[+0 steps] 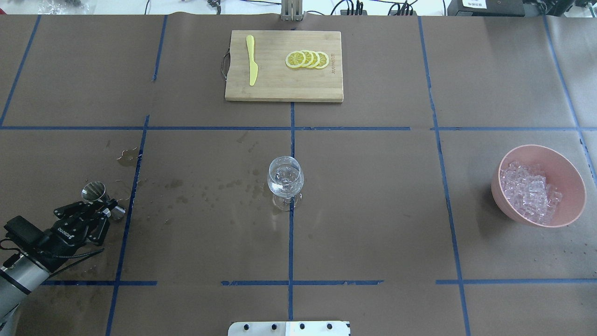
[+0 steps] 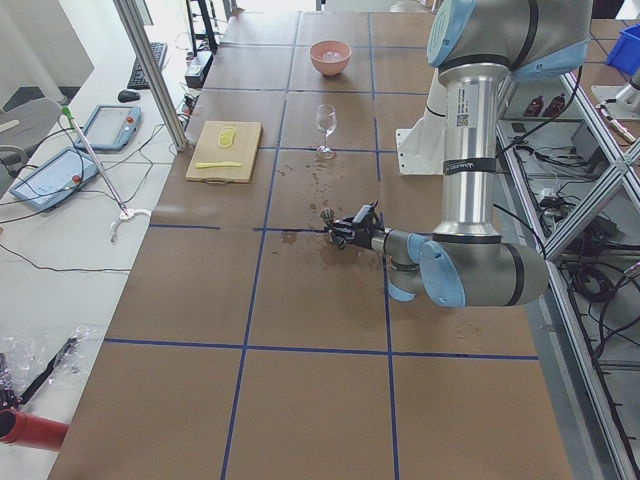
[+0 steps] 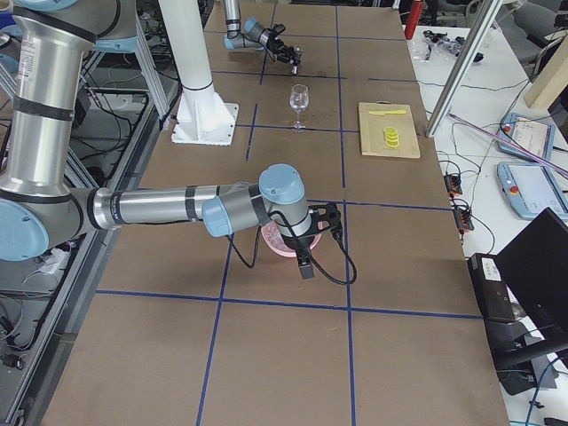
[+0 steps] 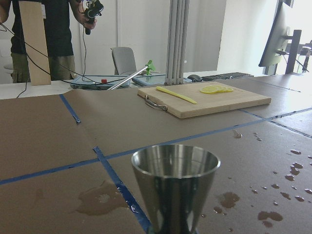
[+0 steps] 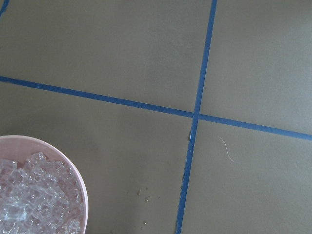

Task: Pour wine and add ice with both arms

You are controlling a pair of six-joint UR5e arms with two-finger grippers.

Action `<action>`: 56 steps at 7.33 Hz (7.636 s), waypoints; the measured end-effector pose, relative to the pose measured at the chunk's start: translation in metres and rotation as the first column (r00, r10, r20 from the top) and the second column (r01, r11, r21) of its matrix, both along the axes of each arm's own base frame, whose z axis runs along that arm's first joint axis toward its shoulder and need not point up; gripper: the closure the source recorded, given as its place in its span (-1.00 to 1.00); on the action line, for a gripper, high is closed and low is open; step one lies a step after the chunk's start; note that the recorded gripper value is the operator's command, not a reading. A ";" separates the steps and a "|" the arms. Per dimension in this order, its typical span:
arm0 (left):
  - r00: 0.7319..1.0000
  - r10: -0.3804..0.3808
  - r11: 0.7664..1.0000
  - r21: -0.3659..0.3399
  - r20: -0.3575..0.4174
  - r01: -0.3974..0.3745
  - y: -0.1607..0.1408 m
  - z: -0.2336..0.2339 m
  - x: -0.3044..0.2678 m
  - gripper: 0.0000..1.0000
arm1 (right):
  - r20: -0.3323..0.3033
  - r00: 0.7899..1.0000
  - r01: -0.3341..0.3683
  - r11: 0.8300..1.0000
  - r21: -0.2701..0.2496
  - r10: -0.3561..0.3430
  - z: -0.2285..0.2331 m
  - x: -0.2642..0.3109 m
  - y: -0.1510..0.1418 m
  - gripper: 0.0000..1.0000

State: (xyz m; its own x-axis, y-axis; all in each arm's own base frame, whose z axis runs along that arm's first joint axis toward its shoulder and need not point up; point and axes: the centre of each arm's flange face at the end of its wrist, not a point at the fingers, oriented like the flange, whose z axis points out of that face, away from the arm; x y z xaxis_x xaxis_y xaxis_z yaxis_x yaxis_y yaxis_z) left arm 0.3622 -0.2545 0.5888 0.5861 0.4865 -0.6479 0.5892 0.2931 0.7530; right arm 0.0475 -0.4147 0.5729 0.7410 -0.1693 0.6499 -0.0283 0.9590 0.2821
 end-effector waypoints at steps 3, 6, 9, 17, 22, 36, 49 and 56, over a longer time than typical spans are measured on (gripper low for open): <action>1.000 -0.007 1.000 -0.004 0.010 0.007 0.001 0.005 0.000 0.26 | 0.000 1.000 0.000 1.000 0.002 0.000 -0.001 0.000 0.000 -1.00; 1.000 -0.004 1.000 -0.004 0.015 0.004 0.003 0.007 0.001 -0.58 | 0.000 1.000 -0.001 1.000 0.000 0.001 0.000 0.000 0.000 -1.00; 1.000 -0.028 1.000 -0.003 0.010 0.028 0.002 0.004 -0.002 -1.00 | 0.000 1.000 -0.003 1.000 0.000 0.003 0.000 0.002 0.001 -1.00; 0.998 -0.055 0.998 0.040 -0.023 0.056 -0.001 -0.030 -0.018 -1.00 | 0.002 1.000 -0.005 1.000 -0.002 0.005 0.000 0.002 0.001 -1.00; 0.996 -0.091 0.985 0.148 -0.011 0.091 -0.019 -0.063 -0.057 -1.00 | 0.002 1.000 -0.006 1.000 0.000 0.006 -0.001 0.002 0.000 -1.00; 0.779 0.422 0.786 -0.615 0.463 -0.061 -0.273 -0.005 -0.410 -1.00 | 0.001 1.000 -0.002 1.000 -0.008 0.002 0.005 0.002 0.004 -1.00; 0.807 0.586 0.478 -0.834 0.068 -0.277 -0.170 0.032 -0.462 -1.00 | 0.042 0.999 -0.014 0.998 -0.064 0.016 -0.074 -0.185 0.030 -0.63; 0.806 0.585 0.507 -0.816 0.089 -0.277 -0.172 0.030 -0.462 -1.00 | -0.034 0.999 0.000 0.997 -0.083 -0.003 -0.016 -0.247 0.044 0.55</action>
